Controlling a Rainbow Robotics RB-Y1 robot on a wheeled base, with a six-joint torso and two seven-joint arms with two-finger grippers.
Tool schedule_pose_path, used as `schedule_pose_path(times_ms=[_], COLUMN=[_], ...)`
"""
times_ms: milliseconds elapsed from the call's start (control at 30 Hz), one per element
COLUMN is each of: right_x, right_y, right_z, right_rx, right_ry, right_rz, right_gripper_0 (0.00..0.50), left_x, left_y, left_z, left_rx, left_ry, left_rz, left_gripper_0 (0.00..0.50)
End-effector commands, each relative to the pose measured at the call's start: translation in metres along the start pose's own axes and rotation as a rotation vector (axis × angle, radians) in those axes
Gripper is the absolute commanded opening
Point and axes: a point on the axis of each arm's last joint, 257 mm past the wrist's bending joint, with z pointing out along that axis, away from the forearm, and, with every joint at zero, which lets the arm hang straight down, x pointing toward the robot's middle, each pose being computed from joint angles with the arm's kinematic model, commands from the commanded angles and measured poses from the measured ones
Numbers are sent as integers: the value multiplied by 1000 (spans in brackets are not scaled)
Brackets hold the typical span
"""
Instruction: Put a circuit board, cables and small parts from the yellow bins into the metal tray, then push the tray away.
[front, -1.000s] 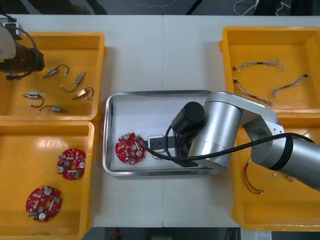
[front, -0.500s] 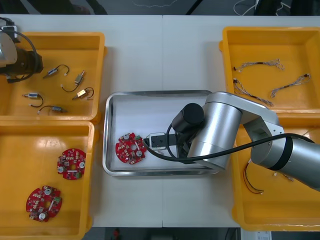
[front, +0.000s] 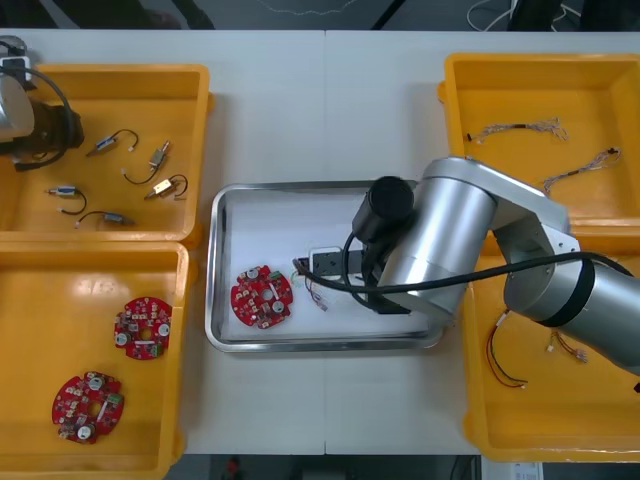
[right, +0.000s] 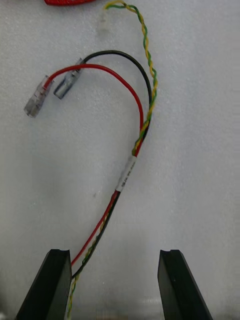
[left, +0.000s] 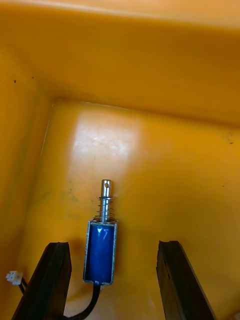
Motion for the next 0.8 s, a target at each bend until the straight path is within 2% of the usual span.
schedule_pose_path(times_ms=[33,267,300,367,400,433,567,600,800], right_x=[-15,9,9,7,6,5,7,9,34], right_y=[-19,-24,-27,-36,-42,-47,-60,-63,-78], right_z=[-38,-68,-74,-85,-93,-101,-120,-126,-145], right_rx=[17,1,12,44,67,88,132,138,136], right_ry=[-60,6,-1,-29,-47,-64,-104,-118,-145], right_rz=[48,108,115,127,133,137,153,160,212], right_gripper_0=[500,500,500,500,500,500,500,500,500], left_x=[-44,-38,-38,-38,-38,-37,-34,-30,-33], left_y=[15,12,11,10,10,10,9,9,14], left_z=[-12,-8,-8,-8,-8,-8,-8,-7,-24], left_rx=[-23,-15,-12,-9,-8,-6,-1,0,2], left_ry=[-78,-70,-70,-70,-70,-67,-58,-42,15], left_rz=[116,107,105,104,100,98,89,87,86], left_gripper_0=[500,500,479,331,150,2,0,0,0])
